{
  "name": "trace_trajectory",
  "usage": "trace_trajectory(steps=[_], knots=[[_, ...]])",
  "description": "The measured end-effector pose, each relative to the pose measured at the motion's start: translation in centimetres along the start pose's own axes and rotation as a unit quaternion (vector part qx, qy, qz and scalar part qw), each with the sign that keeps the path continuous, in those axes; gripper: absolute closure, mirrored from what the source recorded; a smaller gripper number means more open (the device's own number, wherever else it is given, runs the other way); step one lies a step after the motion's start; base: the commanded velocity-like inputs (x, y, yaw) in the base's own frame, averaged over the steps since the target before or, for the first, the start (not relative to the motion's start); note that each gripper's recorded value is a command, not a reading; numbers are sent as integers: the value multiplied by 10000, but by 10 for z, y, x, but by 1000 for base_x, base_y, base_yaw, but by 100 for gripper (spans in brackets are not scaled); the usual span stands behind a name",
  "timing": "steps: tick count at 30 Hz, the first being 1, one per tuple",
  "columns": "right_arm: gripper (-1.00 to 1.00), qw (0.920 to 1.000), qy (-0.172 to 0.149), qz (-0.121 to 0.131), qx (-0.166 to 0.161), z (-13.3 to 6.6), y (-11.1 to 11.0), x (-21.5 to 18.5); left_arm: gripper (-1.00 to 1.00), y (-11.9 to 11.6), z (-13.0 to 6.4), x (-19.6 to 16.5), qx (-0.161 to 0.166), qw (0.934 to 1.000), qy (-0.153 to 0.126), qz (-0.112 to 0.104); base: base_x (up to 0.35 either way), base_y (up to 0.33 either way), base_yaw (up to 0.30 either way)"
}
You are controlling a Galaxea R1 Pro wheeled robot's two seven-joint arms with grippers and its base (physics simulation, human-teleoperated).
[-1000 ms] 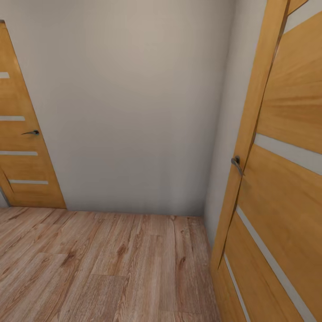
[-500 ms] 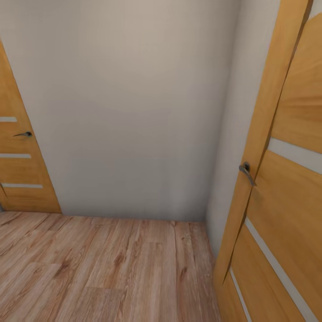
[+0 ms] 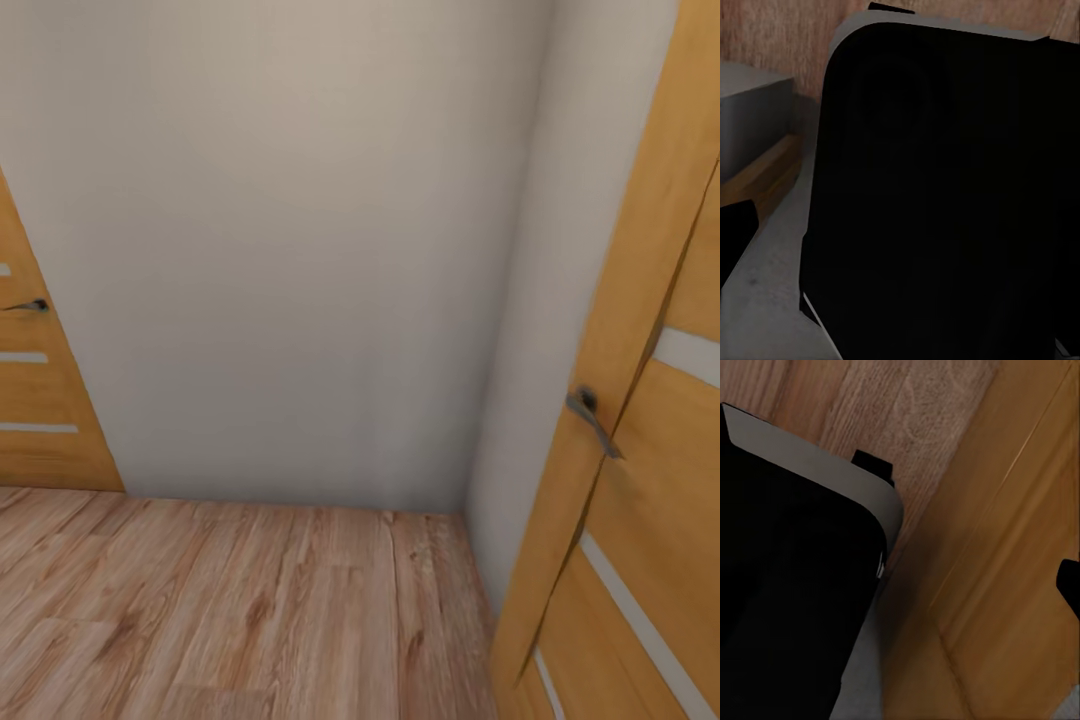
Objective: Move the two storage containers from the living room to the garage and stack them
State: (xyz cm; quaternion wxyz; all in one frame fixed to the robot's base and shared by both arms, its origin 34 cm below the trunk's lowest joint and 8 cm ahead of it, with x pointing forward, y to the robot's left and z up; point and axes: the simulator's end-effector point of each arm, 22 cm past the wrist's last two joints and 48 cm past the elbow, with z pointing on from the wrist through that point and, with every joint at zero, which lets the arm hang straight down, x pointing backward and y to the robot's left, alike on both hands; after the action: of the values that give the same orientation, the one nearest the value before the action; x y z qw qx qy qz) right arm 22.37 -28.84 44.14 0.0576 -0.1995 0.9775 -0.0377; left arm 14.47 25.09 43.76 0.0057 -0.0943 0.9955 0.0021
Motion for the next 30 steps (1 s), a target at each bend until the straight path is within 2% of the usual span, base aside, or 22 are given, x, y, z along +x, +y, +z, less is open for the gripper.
trace_trajectory(steps=[4,16,26,30], knots=[[-100,10000,5,2,-9,0,1,0,-100,0,0,0,0,10000,0,-3,321,0,10],[-100,10000,-21,13,-4,0,1,-1,-100,0,0,0,0,10000,0,-4,321,0,134],[-100,10000,-2,0,-12,0,2,-1,-100,0,0,0,0,10000,0,-4,321,0,21],[-100,10000,-16,1,-11,0,2,-1,-100,0,0,0,0,10000,0,-5,321,0,198]])
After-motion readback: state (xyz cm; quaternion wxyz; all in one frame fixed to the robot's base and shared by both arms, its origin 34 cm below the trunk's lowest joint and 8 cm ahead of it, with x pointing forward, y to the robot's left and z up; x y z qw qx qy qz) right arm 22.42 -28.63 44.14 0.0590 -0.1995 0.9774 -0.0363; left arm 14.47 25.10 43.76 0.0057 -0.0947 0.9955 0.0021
